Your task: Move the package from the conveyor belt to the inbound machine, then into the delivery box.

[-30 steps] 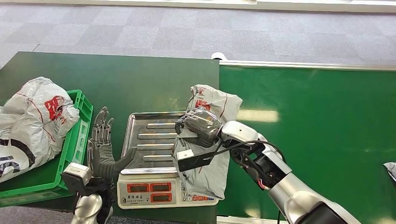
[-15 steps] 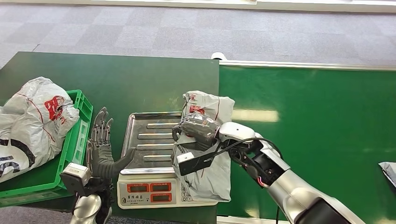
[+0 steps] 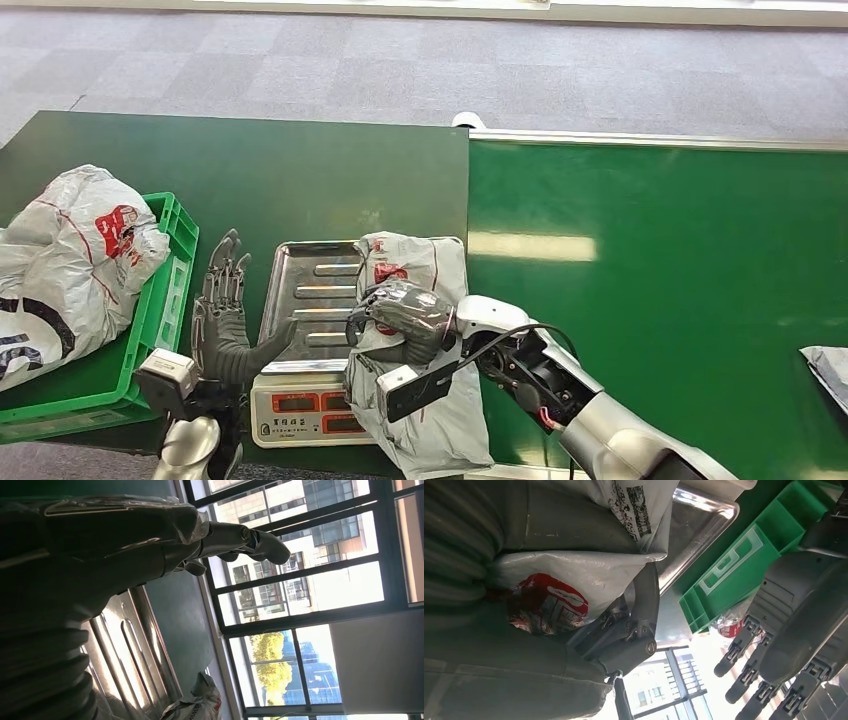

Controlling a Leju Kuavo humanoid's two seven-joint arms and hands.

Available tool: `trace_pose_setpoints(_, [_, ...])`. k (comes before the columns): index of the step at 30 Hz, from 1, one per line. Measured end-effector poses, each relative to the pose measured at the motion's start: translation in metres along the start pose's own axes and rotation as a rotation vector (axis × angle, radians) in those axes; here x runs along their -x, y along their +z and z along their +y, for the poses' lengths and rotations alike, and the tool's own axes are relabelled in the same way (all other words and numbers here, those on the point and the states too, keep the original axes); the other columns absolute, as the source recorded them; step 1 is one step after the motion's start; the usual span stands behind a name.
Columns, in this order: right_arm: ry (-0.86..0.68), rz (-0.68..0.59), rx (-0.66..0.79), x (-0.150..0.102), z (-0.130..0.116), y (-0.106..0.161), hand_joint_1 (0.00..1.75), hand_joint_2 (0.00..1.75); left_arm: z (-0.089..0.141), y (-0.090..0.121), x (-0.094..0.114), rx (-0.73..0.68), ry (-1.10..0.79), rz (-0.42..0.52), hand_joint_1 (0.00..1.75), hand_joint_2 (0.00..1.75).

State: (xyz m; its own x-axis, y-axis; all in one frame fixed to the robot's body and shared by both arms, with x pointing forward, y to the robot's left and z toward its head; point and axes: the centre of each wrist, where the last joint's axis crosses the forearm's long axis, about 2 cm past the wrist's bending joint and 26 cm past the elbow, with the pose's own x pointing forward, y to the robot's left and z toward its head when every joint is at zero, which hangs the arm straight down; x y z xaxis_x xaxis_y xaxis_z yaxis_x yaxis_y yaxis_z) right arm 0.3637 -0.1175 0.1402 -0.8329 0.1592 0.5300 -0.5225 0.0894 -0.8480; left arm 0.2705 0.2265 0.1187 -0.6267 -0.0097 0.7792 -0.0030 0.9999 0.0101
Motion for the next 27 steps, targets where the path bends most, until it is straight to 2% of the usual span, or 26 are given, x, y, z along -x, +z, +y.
trace_pose_setpoints(5, [-0.009,-0.004,-0.006,-0.001,0.004,-0.002,1.74,1.75,-0.001,0.0,0.0,0.003,0.002,-0.001,0.0,1.75])
trace_pose_setpoints(9, [-0.016,-0.009,-0.004,-0.002,0.006,-0.003,0.0,1.75,-0.001,-0.001,0.0,0.002,0.002,-0.001,0.0,1.75])
trace_pose_setpoints(14, [-0.101,-0.027,0.03,-0.006,0.029,-0.006,0.0,1.75,-0.002,-0.001,0.0,0.006,0.006,-0.001,0.0,1.75])
trace_pose_setpoints(20, [-0.108,-0.024,0.108,-0.01,0.044,-0.004,0.0,1.75,-0.005,-0.003,0.0,0.02,0.015,-0.004,0.0,1.75])
trace_pose_setpoints(27, [-0.084,-0.099,0.3,-0.029,0.024,-0.001,0.0,1.75,-0.006,-0.006,0.001,0.025,0.018,-0.007,0.0,1.75])
